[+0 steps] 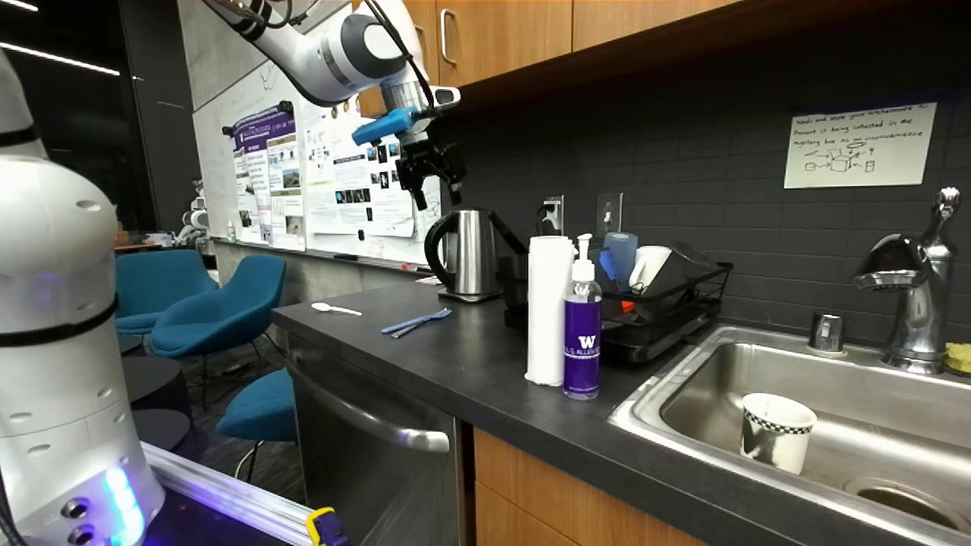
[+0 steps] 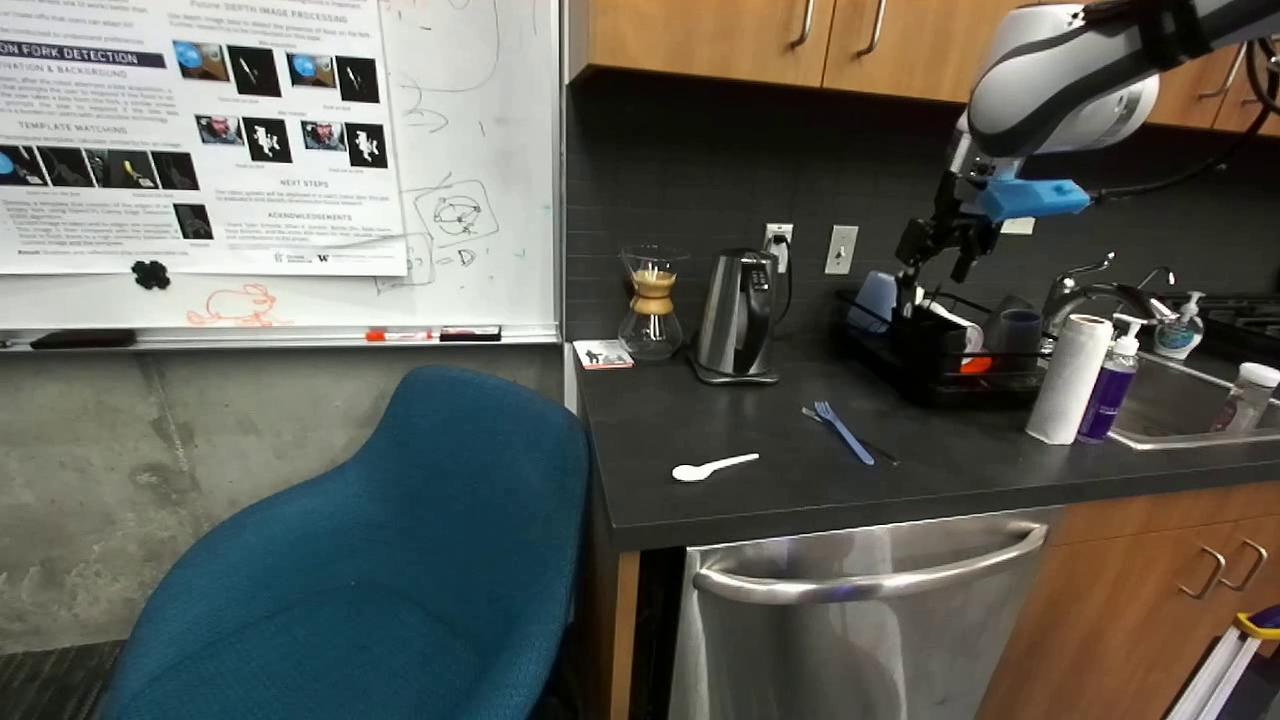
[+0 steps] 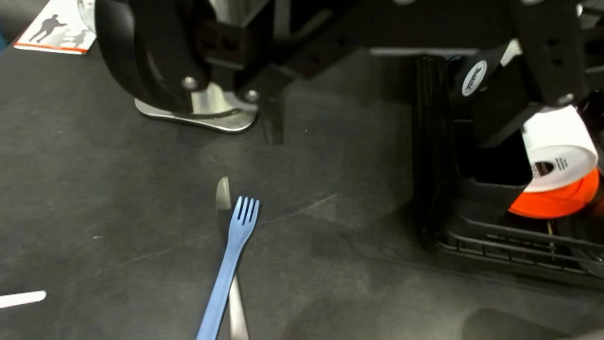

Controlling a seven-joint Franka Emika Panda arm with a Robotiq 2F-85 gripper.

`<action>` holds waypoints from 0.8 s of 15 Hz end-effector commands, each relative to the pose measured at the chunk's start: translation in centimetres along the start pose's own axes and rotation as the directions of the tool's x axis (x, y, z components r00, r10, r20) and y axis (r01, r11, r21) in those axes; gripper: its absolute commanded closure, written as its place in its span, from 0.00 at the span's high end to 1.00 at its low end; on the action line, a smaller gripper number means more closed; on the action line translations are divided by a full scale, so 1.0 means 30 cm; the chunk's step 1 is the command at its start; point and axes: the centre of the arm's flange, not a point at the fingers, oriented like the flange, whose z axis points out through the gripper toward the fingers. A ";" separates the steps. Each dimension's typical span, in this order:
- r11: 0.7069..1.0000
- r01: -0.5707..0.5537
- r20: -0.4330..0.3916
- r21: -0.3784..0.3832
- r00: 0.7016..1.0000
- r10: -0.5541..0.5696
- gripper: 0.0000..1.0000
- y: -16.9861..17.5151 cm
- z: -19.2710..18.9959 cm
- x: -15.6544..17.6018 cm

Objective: Pick up the black object on the left side of the counter and put it in the drying rack

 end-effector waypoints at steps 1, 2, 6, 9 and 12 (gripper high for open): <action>0.999 -0.050 0.082 0.022 0.996 0.048 1.00 -0.048 -0.026 -0.061; 0.998 -0.052 0.107 0.031 0.993 0.049 1.00 -0.054 -0.025 -0.075; 0.996 -0.069 0.178 0.049 0.982 0.060 1.00 -0.064 -0.019 -0.126; 0.997 -0.055 0.192 0.059 0.980 0.043 1.00 -0.068 -0.019 -0.164; 0.997 -0.030 0.188 0.069 0.982 0.017 1.00 -0.088 -0.011 -0.200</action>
